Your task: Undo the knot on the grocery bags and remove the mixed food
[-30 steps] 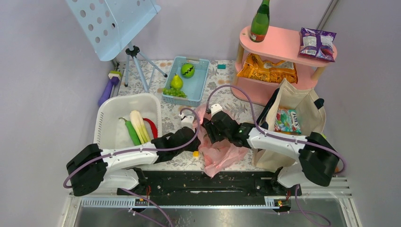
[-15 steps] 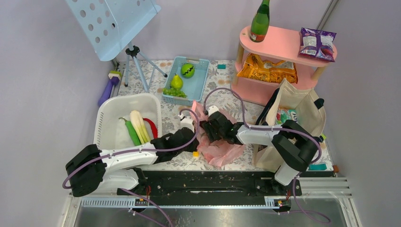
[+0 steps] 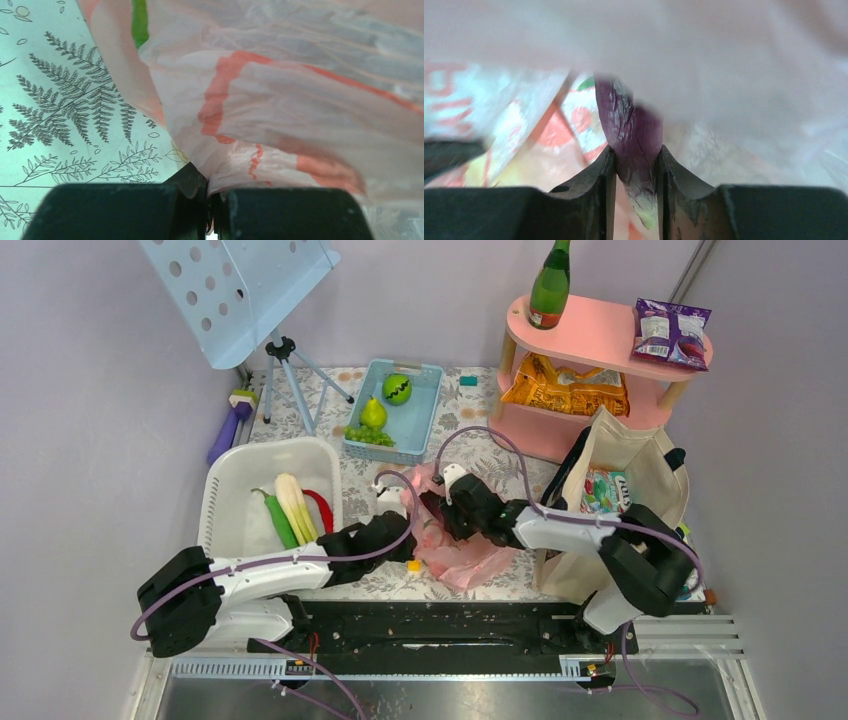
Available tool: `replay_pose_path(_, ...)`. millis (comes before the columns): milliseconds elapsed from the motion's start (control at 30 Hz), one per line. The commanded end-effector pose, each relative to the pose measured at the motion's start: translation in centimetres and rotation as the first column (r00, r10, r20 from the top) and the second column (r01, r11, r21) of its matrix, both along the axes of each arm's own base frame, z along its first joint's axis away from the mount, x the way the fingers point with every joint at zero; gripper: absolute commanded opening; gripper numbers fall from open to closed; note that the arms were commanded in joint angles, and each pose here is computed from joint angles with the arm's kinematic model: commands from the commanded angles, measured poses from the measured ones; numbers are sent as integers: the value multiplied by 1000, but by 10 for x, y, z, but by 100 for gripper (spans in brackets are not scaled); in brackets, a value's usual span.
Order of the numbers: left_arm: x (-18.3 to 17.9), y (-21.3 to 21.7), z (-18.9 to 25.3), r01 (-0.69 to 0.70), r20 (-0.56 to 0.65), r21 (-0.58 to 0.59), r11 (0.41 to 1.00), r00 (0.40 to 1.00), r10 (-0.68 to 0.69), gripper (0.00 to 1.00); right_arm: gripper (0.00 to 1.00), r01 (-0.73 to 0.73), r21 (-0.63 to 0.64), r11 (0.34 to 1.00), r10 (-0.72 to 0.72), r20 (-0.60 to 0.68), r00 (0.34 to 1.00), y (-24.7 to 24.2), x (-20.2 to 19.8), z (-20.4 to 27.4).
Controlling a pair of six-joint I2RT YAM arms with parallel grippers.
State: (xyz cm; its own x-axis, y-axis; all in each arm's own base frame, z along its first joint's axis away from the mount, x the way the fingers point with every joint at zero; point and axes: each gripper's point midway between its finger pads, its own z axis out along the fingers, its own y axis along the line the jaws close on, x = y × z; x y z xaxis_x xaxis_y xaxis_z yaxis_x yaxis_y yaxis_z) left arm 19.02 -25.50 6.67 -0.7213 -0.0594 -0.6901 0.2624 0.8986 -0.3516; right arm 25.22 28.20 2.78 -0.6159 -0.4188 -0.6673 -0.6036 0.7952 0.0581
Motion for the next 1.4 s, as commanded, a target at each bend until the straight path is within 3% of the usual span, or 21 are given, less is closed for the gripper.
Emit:
replay_pose_path(0, 12, 6, 11, -71, 41, -3, 997, 997, 71, 0, 0, -54, 105, 993, 50, 39, 998, -3, -15, 48)
replay_pose_path(267, 20, 9, 16, -95, 43, -13, 995, 994, 95, 0, 0, -50, 156, 986, 46, 31, 998, -35, -50, 101)
replay_pose_path(433, 36, 2, 46, -88, 105, -65, 994, 990, 95, 0, 0, -88, 235, 968, 84, 25, 996, -35, -68, 139)
replay_pose_path(700, 62, -31, 118, 0, 214, -228, 974, 975, 51, 0, 0, -151, 374, 915, 116, 115, 987, -33, -80, 211)
replay_pose_path(833, 75, -29, 123, -11, 201, -241, 970, 978, 61, 0, 0, -133, 388, 912, 62, 190, 980, -48, -79, 243)
replay_pose_path(900, 75, -28, 126, 15, 205, -236, 972, 978, 35, 16, 0, -114, 399, 910, 23, 225, 974, -57, -77, 257)
replay_pose_path(933, 73, -30, 129, 59, 222, -227, 972, 975, -7, 31, 0, -108, 404, 908, 9, 240, 971, -61, -77, 263)
replay_pose_path(1000, 70, -28, 140, 110, 268, -200, 974, 962, -53, 71, 0, -72, 404, 912, -44, 269, 962, -70, -71, 271)
replay_pose_path(1067, 66, -20, 144, 129, 291, -150, 980, 953, -81, 94, 0, -53, 406, 912, -75, 294, 953, -76, -68, 279)
replay_pose_path(1100, 64, -14, 149, 135, 305, -129, 983, 948, -90, 98, 0, -47, 410, 911, -88, 304, 948, -78, -67, 284)
replay_pose_path(1200, 58, 3, 164, 139, 335, -86, 986, 937, -103, 99, 0, 6, 427, 904, -165, 336, 927, -88, -58, 302)
replay_pose_path(1367, 57, 37, 188, 118, 362, -9, 993, 926, -107, 99, 0, 162, 477, 864, -375, 394, 839, -114, -33, 338)
